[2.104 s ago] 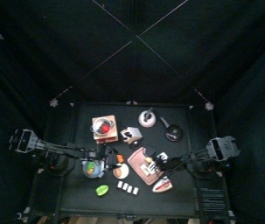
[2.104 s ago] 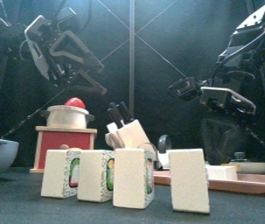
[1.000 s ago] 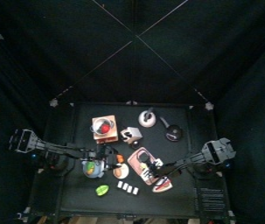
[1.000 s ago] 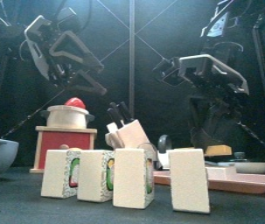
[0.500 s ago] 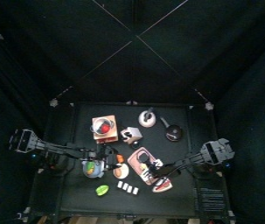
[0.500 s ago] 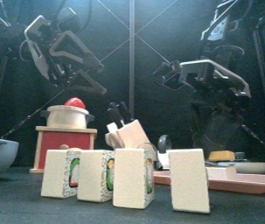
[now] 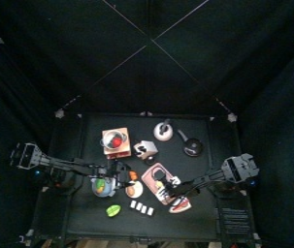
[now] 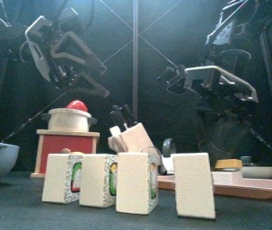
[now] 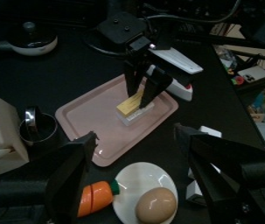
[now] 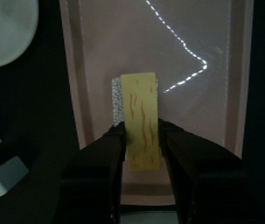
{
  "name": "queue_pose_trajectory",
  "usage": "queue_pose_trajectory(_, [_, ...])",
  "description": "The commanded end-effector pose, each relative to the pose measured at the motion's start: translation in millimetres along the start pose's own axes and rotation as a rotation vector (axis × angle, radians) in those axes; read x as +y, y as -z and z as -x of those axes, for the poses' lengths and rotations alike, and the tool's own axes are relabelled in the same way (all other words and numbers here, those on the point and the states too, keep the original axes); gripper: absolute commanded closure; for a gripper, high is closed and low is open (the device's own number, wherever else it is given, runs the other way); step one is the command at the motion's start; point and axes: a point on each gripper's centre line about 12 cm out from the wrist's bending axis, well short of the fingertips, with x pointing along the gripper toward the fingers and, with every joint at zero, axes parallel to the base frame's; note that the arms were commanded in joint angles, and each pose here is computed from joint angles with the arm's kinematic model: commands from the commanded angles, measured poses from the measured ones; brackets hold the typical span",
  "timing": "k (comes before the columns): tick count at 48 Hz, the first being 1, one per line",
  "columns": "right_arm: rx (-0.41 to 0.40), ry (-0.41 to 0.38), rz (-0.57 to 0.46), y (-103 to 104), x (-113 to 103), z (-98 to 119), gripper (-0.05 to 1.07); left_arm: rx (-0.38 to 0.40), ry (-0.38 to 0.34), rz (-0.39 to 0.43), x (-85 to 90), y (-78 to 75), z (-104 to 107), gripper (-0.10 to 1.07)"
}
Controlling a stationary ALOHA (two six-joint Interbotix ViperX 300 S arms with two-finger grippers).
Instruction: Place egg block on rice
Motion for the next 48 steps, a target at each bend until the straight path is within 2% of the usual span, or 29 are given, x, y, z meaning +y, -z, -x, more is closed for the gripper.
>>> queue_pose_trajectory(1, [-0.015,-0.029,-0.009,-5.4,5.4,8.4,0.39,-0.029,0.001,0.001,-0.3,-7.9,0.4,-0.05])
queue_pose_trajectory(31, [-0.013,-0.029,-0.007,-4.5,5.5,6.0,0.37,-0.029,0.001,0.001,-0.3,-7.9,0.4,-0.05])
queue_pose_trajectory(48, [-0.014,-0.031,-0.007,-5.3,6.6,6.9,0.27,-0.031,0.002,0.000,-0.4,-8.4,0.7,-0.05])
